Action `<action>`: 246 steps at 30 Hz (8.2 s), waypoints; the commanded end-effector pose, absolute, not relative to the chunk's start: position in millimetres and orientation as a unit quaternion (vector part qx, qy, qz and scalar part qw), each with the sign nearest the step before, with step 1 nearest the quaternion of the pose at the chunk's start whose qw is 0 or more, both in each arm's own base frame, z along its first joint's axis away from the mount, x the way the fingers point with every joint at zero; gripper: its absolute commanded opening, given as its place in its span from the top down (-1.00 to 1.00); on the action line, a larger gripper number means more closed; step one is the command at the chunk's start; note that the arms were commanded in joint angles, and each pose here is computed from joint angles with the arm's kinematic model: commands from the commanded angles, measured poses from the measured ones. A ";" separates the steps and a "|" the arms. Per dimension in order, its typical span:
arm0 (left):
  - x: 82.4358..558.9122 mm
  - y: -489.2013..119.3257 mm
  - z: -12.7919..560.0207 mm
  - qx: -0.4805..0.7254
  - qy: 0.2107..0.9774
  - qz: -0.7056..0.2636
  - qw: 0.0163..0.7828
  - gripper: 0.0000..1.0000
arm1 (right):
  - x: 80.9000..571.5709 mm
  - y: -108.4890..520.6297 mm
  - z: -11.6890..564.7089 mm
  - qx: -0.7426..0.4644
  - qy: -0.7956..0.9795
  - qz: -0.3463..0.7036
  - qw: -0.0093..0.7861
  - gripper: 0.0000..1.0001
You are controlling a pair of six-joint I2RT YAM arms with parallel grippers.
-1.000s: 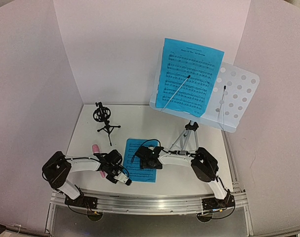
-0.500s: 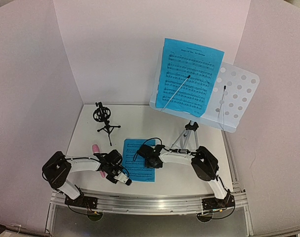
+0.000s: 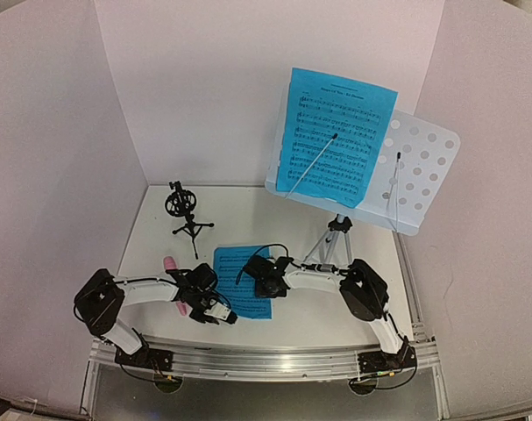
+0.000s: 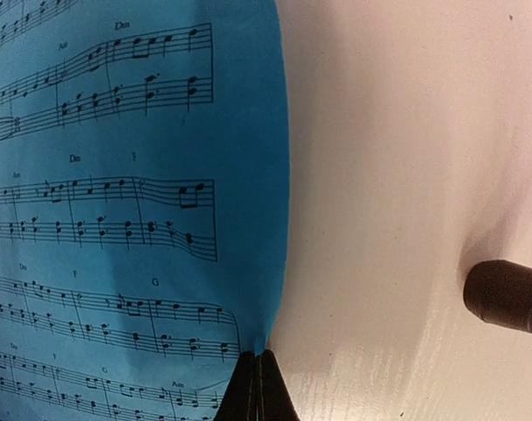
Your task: Set up the instrument practice props
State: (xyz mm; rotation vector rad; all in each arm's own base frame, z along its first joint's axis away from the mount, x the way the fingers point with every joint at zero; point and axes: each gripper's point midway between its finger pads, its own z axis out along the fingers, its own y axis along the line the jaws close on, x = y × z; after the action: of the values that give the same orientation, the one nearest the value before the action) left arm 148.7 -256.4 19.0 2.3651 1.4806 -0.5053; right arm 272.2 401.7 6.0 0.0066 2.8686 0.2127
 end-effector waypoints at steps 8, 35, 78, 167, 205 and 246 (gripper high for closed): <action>144.9 -264.1 117.1 0.745 0.567 -0.291 0.199 -0.49 | 261.6 411.3 59.9 -0.075 0.969 0.156 0.175 1.00; 276.8 -232.8 177.3 0.560 0.702 -0.263 0.353 -0.99 | 177.6 420.6 169.1 -0.354 0.877 0.203 0.254 1.00; 180.2 -230.8 243.2 0.715 0.520 -0.376 0.277 1.00 | 178.1 431.4 201.4 -0.516 0.777 0.175 0.315 -0.38; 193.9 -251.8 291.6 0.757 0.487 -0.316 0.300 0.63 | 208.1 454.6 269.7 -0.520 0.744 0.256 0.332 1.00; 212.5 -364.1 564.5 0.488 0.443 -0.527 0.536 -0.73 | 169.2 266.2 585.9 -0.385 0.632 0.293 0.605 1.00; 216.5 -446.2 635.7 0.362 0.453 -0.567 0.585 1.00 | 226.8 105.8 566.0 0.005 0.728 0.069 0.682 -0.30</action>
State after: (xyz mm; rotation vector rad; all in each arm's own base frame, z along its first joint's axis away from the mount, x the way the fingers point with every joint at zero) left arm 214.7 -447.5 621.4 0.9062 1.0917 -1.3708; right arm 214.8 120.1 578.2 -0.0946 1.6165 0.2937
